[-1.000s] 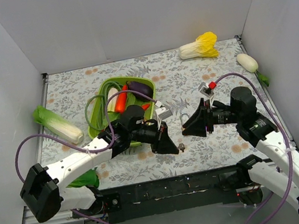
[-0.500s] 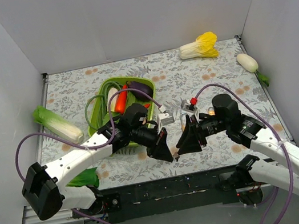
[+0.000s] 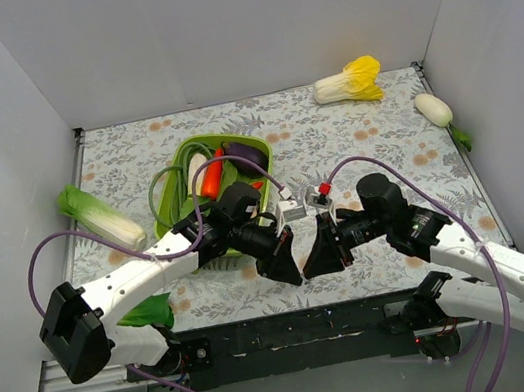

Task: Unlock with the key

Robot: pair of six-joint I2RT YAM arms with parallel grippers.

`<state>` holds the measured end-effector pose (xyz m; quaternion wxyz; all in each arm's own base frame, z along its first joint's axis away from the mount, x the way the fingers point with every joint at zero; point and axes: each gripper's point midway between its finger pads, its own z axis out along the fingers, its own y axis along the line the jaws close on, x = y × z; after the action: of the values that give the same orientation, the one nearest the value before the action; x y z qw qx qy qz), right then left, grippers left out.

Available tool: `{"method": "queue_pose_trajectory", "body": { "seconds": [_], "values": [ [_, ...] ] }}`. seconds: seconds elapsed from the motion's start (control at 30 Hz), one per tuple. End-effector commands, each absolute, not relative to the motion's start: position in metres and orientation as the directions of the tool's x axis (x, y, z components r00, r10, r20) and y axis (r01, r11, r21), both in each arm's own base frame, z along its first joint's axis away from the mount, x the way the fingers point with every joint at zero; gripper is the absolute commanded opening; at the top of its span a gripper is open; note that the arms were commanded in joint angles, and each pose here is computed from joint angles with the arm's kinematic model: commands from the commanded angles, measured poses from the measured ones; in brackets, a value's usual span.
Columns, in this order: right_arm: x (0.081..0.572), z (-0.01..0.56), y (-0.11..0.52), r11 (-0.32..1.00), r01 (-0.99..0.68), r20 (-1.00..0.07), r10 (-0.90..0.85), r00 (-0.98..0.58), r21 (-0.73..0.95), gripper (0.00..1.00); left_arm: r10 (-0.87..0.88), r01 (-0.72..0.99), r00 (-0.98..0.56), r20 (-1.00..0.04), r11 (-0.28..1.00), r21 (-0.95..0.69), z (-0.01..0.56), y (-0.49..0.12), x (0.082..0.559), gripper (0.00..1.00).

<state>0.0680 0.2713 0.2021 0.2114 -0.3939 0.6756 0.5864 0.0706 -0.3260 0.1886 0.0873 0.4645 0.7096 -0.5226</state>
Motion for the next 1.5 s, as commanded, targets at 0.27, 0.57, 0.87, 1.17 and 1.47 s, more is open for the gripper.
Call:
{"method": "queue_pose_trajectory", "body": {
  "seconds": [0.27, 0.57, 0.87, 1.17, 1.47],
  "values": [
    [0.061, 0.201, 0.272, -0.036, -0.786, -0.758, -0.296, -0.581, 0.617, 0.1, 0.524, 0.8, -0.514, -0.679, 0.008, -0.599, 0.202, -0.331, 0.081, 0.0],
    [0.061, 0.195, 0.267, 0.0, -0.794, -0.754, -0.317, -0.576, 0.607, 0.44, 0.544, 0.79, -0.512, -0.664, -0.006, -0.614, 0.202, -0.33, 0.078, 0.0],
    [0.073, 0.216, 0.27, 0.024, -0.847, -0.818, -0.249, -0.519, 0.53, 0.56, 0.565, 0.769, -0.516, -0.644, -0.026, -0.639, 0.202, -0.326, 0.07, 0.0],
    [0.077, 0.22, 0.275, 0.007, -0.856, -0.83, -0.24, -0.503, 0.516, 0.57, 0.573, 0.759, -0.516, -0.637, -0.038, -0.65, 0.203, -0.324, 0.066, 0.0],
    [0.069, 0.223, 0.278, -0.053, -0.849, -0.83, -0.249, -0.499, 0.526, 0.48, 0.579, 0.753, -0.517, -0.63, -0.041, -0.656, 0.201, -0.325, 0.066, 0.0]
  ]
}}
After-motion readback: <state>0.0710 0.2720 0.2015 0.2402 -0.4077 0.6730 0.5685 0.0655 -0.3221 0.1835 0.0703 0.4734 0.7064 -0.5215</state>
